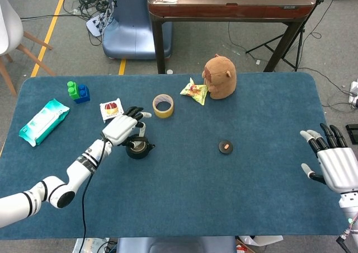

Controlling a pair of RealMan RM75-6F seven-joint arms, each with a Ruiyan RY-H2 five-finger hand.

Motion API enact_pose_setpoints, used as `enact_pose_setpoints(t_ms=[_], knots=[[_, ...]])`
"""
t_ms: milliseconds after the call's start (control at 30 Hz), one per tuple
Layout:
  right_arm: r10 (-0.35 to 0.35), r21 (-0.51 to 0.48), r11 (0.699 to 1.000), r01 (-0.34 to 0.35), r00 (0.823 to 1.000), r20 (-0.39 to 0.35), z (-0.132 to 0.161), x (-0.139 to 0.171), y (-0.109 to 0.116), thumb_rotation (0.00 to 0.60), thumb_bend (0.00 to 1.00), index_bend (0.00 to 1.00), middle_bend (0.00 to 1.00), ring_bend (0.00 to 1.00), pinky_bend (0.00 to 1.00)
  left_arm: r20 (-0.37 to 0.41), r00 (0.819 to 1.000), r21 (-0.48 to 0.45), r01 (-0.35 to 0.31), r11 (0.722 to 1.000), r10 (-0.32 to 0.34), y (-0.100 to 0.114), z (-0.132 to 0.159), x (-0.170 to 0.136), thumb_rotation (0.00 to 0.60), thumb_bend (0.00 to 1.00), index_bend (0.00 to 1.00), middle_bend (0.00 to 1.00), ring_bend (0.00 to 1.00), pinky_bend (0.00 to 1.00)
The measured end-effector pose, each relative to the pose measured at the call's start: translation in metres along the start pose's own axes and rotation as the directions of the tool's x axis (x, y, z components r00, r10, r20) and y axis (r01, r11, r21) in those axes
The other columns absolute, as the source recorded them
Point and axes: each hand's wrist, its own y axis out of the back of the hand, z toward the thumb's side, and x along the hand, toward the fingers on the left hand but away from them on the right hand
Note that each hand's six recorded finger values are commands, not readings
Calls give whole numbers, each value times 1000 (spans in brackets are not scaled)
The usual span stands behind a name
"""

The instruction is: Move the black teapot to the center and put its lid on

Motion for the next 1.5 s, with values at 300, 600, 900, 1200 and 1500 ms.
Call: enact_pose_setpoints(t_ms=[300,600,900,1200,1500], knots=[[-1,3,1000,1,1000,-28,8,-1,-1,600,228,170,211,15,32,81,997,13,-3,1000,2,3,33,0,600,358,642,167,0,0],[-9,4,1000,9,1000,-28,6,2,1,600,227,170,211,15,32,159,987,8,12,1000,-14,-2,74,11,600,358,643,167,0,0],[-7,-3,1000,7,1000,-18,0,5,-1,600,227,170,211,15,32,188,981,51,26,998,-35,-13,99,28,600,358,646,167,0,0],[-5,-15,1000,5,1000,-3,-10,7,-5,600,227,171,211,15,32,172,983,83,43,996,-57,-29,113,50,600,358,649,167,0,0],[2,-21,1000,-1,1000,16,-20,9,-8,600,227,170,211,15,32,152,986,87,55,995,-67,-38,120,67,600,358,649,167,0,0]])
